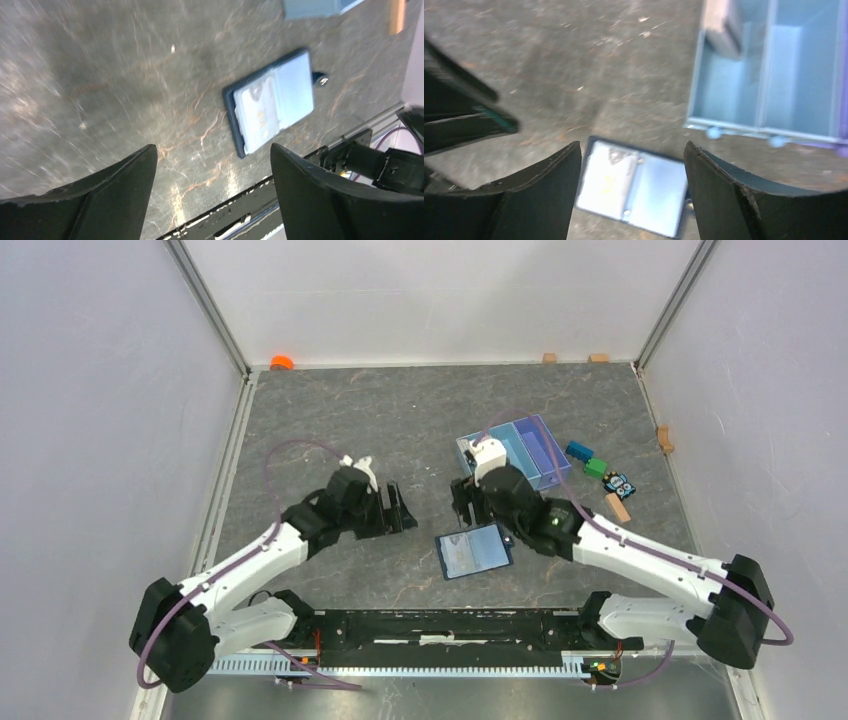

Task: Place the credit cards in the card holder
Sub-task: Turn over the card slot in the card holder, then pick up the credit card from the storage box.

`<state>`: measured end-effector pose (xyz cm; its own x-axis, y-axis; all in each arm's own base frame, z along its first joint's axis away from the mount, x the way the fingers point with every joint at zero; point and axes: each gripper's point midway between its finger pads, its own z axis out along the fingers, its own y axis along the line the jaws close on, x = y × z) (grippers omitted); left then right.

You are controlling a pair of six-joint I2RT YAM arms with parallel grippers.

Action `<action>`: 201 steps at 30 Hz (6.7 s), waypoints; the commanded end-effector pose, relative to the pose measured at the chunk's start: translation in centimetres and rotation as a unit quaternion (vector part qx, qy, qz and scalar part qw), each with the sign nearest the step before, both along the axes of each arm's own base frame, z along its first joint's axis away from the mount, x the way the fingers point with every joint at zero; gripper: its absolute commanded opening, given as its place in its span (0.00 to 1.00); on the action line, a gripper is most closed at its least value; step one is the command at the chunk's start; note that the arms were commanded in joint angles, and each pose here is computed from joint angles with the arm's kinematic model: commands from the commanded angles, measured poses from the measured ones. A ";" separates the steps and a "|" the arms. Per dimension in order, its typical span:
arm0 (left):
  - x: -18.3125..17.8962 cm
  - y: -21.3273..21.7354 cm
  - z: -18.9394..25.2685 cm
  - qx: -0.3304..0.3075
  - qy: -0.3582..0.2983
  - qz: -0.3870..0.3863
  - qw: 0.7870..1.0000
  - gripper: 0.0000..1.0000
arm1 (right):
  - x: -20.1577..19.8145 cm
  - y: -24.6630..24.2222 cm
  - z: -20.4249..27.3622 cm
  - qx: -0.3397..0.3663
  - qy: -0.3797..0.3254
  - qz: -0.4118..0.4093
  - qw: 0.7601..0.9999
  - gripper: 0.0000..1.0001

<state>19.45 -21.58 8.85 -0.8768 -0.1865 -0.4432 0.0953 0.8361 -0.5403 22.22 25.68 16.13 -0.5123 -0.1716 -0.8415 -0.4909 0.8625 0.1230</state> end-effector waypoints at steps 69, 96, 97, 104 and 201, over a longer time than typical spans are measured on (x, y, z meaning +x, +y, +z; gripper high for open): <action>8.2 8.2 8.1 0.151 -0.144 -0.024 0.978 1.00 | 17.4 3.4 -6.3 -0.204 0.042 -0.002 0.978 0.78; 8.2 8.3 8.1 0.152 -0.144 -0.022 0.978 1.00 | 17.4 2.6 -2.9 -0.197 0.003 -0.034 0.980 0.10; 8.2 8.3 8.1 0.152 -0.145 -0.023 0.977 1.00 | 17.5 2.3 -2.6 -0.201 0.000 -0.038 0.979 0.07; 7.8 6.9 8.9 0.120 -0.168 -0.057 0.977 0.99 | 16.8 -0.1 3.8 -0.191 -0.068 -0.068 0.977 0.00; -3.2 -8.8 -4.3 -0.015 0.020 -0.114 0.993 0.68 | -4.0 -4.1 -9.2 0.234 0.240 0.060 0.940 0.00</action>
<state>14.84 -28.82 3.29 -0.9297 0.0354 -0.3667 0.2478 0.7966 -0.5514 17.52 20.48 5.58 -0.8751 0.0592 -0.4803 -0.3243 0.6649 0.6729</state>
